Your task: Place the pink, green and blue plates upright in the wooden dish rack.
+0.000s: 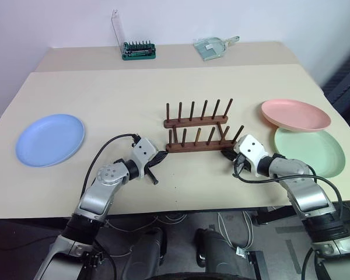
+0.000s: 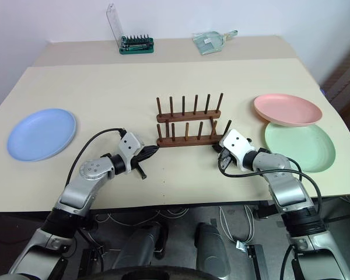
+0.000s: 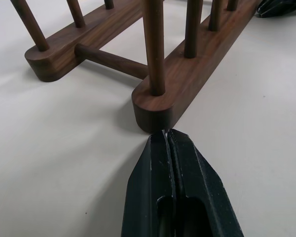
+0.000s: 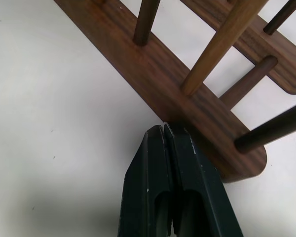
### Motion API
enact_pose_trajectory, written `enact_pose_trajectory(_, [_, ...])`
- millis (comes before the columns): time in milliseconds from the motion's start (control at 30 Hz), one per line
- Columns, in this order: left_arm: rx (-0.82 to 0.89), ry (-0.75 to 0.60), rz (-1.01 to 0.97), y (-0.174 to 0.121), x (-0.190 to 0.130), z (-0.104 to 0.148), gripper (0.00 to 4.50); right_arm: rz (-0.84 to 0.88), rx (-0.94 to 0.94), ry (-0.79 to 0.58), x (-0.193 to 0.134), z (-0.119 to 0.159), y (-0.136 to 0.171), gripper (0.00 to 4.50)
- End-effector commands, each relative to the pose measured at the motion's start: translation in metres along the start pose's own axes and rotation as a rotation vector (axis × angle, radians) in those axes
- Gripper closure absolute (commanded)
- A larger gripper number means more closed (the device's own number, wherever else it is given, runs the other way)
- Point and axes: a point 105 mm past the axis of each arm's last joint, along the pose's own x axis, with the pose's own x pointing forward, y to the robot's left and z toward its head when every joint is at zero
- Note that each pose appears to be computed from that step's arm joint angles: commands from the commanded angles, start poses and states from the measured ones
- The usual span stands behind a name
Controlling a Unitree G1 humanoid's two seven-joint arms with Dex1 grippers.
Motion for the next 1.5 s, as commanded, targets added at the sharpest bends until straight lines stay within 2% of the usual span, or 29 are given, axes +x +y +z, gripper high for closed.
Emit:
enact_pose_trajectory(33, [-0.028,0.012,-0.018,0.002,-0.019,-0.004,4.5,-0.019,0.051,-0.038,-0.032,0.015,-0.02,4.24])
enact_pose_trajectory(100, [-0.037,-0.005,-0.042,-0.001,-0.026,-0.001,4.5,-0.018,0.067,-0.032,-0.044,0.017,-0.026,3.71])
enact_pose_trajectory(167, [-0.042,-0.02,-0.08,-0.006,-0.034,0.002,4.5,-0.033,0.033,-0.005,-0.058,0.019,-0.035,2.83])
enact_pose_trajectory(333, [-0.041,-0.108,-0.238,-0.03,-0.049,0.026,4.5,-0.274,-0.161,0.13,-0.096,0.025,-0.101,0.45])
enact_pose_trajectory(567, [0.011,-0.217,-0.286,-0.032,-0.045,0.063,4.5,-0.373,-0.265,0.227,-0.094,0.019,-0.138,0.45])
enact_pose_trajectory(867, [0.018,-0.2,-0.282,-0.032,-0.048,0.054,4.5,-0.402,-0.279,0.401,-0.095,-0.022,-0.157,0.45])
enact_pose_trajectory(967, [0.015,-0.196,-0.275,-0.031,-0.049,0.05,4.5,-0.394,-0.269,0.389,-0.094,-0.022,-0.157,1.17])
enact_pose_trajectory(1033, [0.01,-0.188,-0.272,-0.032,-0.05,0.043,4.5,-0.375,-0.277,0.392,-0.093,-0.024,-0.154,2.08])
enact_pose_trajectory(1167, [0.014,-0.184,-0.267,-0.031,-0.05,0.037,4.5,-0.367,-0.291,0.383,-0.092,-0.023,-0.151,4.21])
enact_pose_trajectory(1200, [0.016,-0.184,-0.266,-0.031,-0.049,0.036,4.5,-0.367,-0.299,0.376,-0.092,-0.021,-0.151,4.44])
enact_pose_trajectory(1367, [0.02,-0.186,-0.266,-0.03,-0.048,0.035,4.5,-0.398,-0.378,0.352,-0.096,-0.007,-0.153,4.44])
enact_pose_trajectory(1500, [0.023,-0.186,-0.258,-0.029,-0.047,0.035,4.5,-0.474,-0.46,0.242,-0.098,0.028,-0.159,4.44])
